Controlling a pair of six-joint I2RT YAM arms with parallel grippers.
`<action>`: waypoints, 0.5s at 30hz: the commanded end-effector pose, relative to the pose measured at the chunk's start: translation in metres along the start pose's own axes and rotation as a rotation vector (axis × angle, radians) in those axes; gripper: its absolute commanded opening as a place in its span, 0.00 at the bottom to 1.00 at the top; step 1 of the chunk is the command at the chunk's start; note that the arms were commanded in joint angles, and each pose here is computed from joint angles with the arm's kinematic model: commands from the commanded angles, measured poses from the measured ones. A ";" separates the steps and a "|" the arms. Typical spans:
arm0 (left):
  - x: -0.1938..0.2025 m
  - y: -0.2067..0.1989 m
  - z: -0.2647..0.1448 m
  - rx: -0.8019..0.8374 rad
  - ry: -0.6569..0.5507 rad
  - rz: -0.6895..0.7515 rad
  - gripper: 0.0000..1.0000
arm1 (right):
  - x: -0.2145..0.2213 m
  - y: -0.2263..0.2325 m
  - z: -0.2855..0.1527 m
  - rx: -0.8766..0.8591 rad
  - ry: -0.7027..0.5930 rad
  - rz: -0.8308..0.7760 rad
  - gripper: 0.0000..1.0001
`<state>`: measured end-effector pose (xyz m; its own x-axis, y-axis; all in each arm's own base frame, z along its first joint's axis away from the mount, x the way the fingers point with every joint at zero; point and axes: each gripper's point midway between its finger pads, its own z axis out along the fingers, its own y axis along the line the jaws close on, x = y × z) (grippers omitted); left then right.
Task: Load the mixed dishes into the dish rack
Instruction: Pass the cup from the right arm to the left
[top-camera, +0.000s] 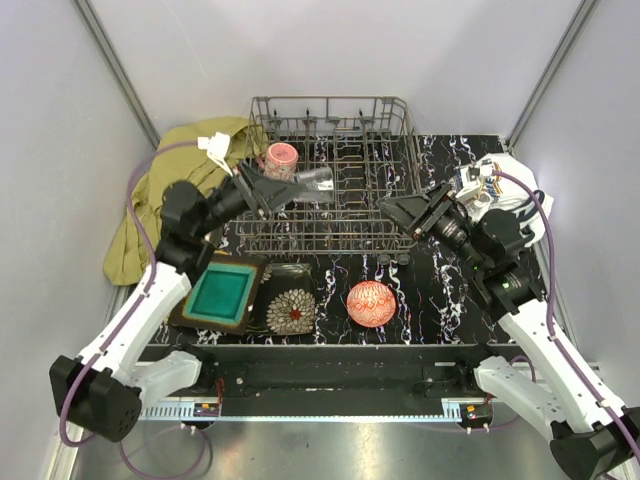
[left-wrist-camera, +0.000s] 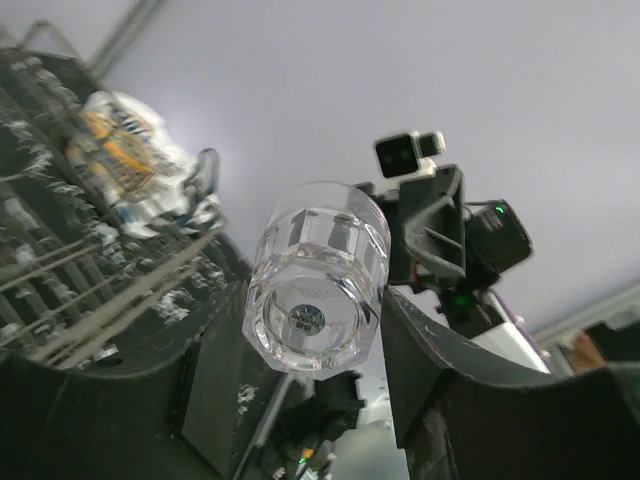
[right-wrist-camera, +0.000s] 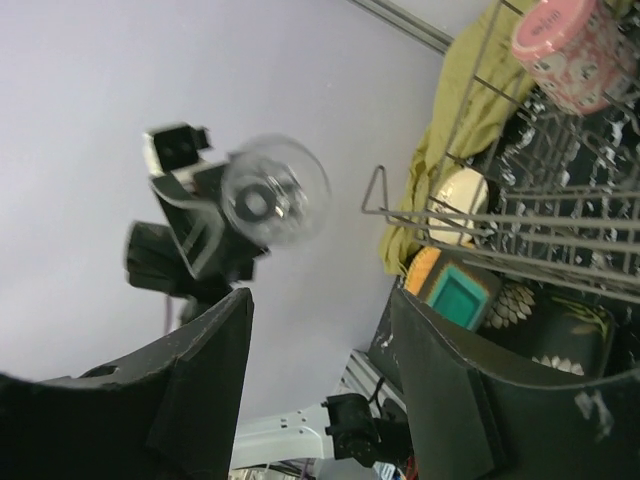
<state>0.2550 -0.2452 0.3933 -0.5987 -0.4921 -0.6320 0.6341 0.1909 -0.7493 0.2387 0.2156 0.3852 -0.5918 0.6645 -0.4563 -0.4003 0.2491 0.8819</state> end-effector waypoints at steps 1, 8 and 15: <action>-0.049 0.008 0.001 -0.143 -0.024 0.235 0.00 | 0.010 -0.025 -0.007 0.066 0.013 0.011 0.65; -0.101 0.013 -0.002 -0.401 0.017 0.441 0.00 | 0.017 -0.049 -0.026 0.174 -0.001 -0.009 0.66; -0.113 0.074 -0.014 -0.672 0.131 0.569 0.00 | 0.014 -0.051 -0.034 0.223 -0.009 -0.046 0.66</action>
<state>0.3404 -0.1893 0.4519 -0.3134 -0.2584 -0.9138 0.5683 0.7199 -0.3985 0.2240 0.1964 0.3258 -0.6061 0.6536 -0.4532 -0.2614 0.3744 0.8897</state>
